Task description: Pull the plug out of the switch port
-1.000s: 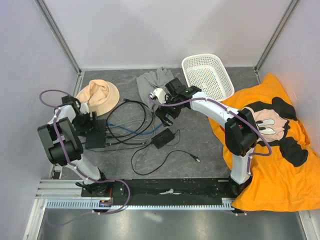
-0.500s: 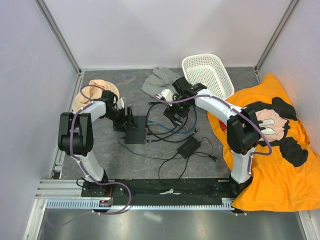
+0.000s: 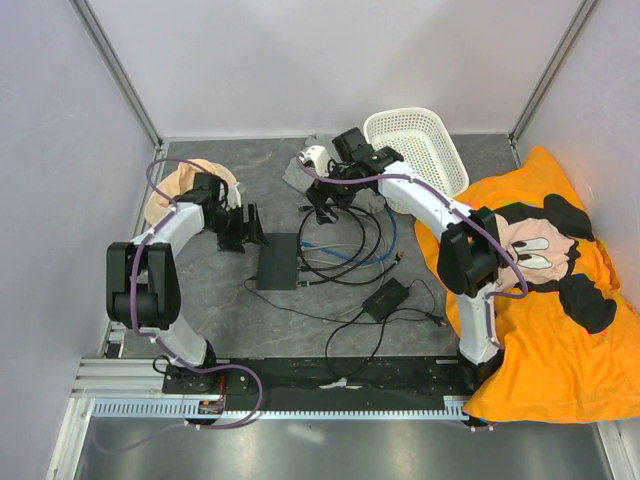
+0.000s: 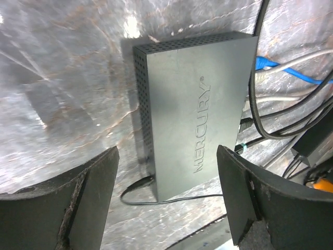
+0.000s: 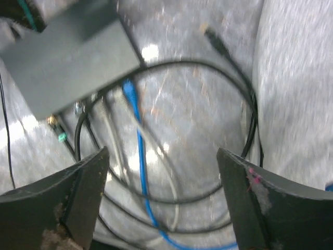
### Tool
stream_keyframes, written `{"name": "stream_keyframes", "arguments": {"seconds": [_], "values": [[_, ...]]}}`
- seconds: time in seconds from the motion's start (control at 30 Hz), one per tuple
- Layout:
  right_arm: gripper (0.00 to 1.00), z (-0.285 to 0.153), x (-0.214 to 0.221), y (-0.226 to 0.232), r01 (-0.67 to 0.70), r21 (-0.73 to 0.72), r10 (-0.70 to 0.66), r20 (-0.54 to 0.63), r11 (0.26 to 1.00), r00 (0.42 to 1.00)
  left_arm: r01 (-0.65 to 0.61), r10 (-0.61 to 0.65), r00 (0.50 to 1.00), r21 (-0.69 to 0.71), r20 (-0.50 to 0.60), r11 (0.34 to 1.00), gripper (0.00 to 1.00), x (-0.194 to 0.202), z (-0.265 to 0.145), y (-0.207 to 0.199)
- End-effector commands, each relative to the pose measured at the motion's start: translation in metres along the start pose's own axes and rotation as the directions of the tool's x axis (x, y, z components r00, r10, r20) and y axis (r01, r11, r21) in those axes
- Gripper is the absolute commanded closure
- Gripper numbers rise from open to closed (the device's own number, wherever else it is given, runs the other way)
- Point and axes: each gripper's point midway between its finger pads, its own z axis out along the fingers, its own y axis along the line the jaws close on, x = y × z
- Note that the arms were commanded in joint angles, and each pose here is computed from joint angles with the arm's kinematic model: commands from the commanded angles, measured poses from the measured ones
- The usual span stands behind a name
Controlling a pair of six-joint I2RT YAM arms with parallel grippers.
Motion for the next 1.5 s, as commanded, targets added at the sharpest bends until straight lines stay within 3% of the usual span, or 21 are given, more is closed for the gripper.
{"name": "stream_keyframes", "arguments": {"seconds": [0.0, 0.13, 0.17, 0.27, 0.3, 0.37, 0.53, 0.57, 0.7, 0.83, 1.23, 1.47], "values": [[0.13, 0.022, -0.043, 0.014, 0.01, -0.047, -0.004, 0.112, 0.999, 0.994, -0.06, 0.061, 0.997, -0.023, 0.048, 0.998, 0.16, -0.003, -0.017, 0.015], [0.25, 0.036, -0.056, 0.028, -0.011, -0.052, 0.018, 0.135, 0.999, 0.991, -0.023, 0.023, 0.999, -0.012, 0.027, 1.0, 0.17, 0.014, -0.025, 0.04], [0.37, 0.036, -0.057, 0.036, -0.017, -0.073, 0.027, 0.137, 0.997, 0.99, -0.058, 0.058, 0.998, 0.016, 0.016, 0.998, 0.17, 0.017, -0.027, 0.041], [0.5, 0.034, -0.049, 0.059, -0.034, -0.086, 0.043, 0.106, 0.996, 0.993, -0.003, 0.002, 1.0, 0.074, 0.022, 0.997, 0.18, 0.017, -0.04, 0.051], [0.64, 0.034, -0.047, 0.067, -0.035, -0.092, 0.043, 0.097, 0.995, 0.994, 0.0, -0.003, 0.999, 0.082, 0.032, 0.997, 0.18, 0.016, -0.043, 0.053], [0.78, 0.042, -0.034, 0.092, -0.008, -0.102, 0.014, 0.06, 0.995, 0.998, -0.037, 0.032, 0.998, 0.105, 0.047, 0.994, 0.19, 0.012, -0.042, 0.055], [0.92, 0.082, -0.026, 0.119, -0.024, -0.109, 0.025, 0.01, 0.994, 1.0, -0.07, 0.066, 0.997, 0.112, 0.036, 0.991, 0.22, 0.015, -0.028, 0.063], [1.0, 0.098, -0.017, 0.117, -0.026, -0.099, 0.024, -0.017, 0.995, 1.0, -0.067, 0.063, 0.997, 0.109, 0.034, 0.992, 0.22, 0.015, -0.028, 0.064], [1.0, 0.115, -0.02, 0.123, 0.054, -0.031, -0.055, -0.028, 0.998, 0.998, -0.091, 0.086, 0.996, 0.143, 0.038, 0.985, 0.22, 0.015, -0.027, 0.059], [1.0, 0.125, -0.008, 0.161, 0.098, -0.176, -0.108, -0.047, 0.98, 0.993, -0.132, 0.124, 0.991, 0.188, 0.051, 0.973, 0.22, 0.014, -0.029, 0.052], [1.0, 0.134, 0.005, 0.163, 0.124, -0.249, -0.148, -0.078, 0.96, 0.986, -0.295, 0.321, 0.947, 0.331, -0.025, 0.896, 0.27, 0.041, -0.006, 0.059], [1.0, 0.142, 0.017, 0.174, 0.128, -0.314, -0.166, -0.097, 0.941, 0.981, -0.199, 0.26, 0.963, 0.462, -0.072, 0.864, 0.31, 0.048, -0.002, 0.047]]}}
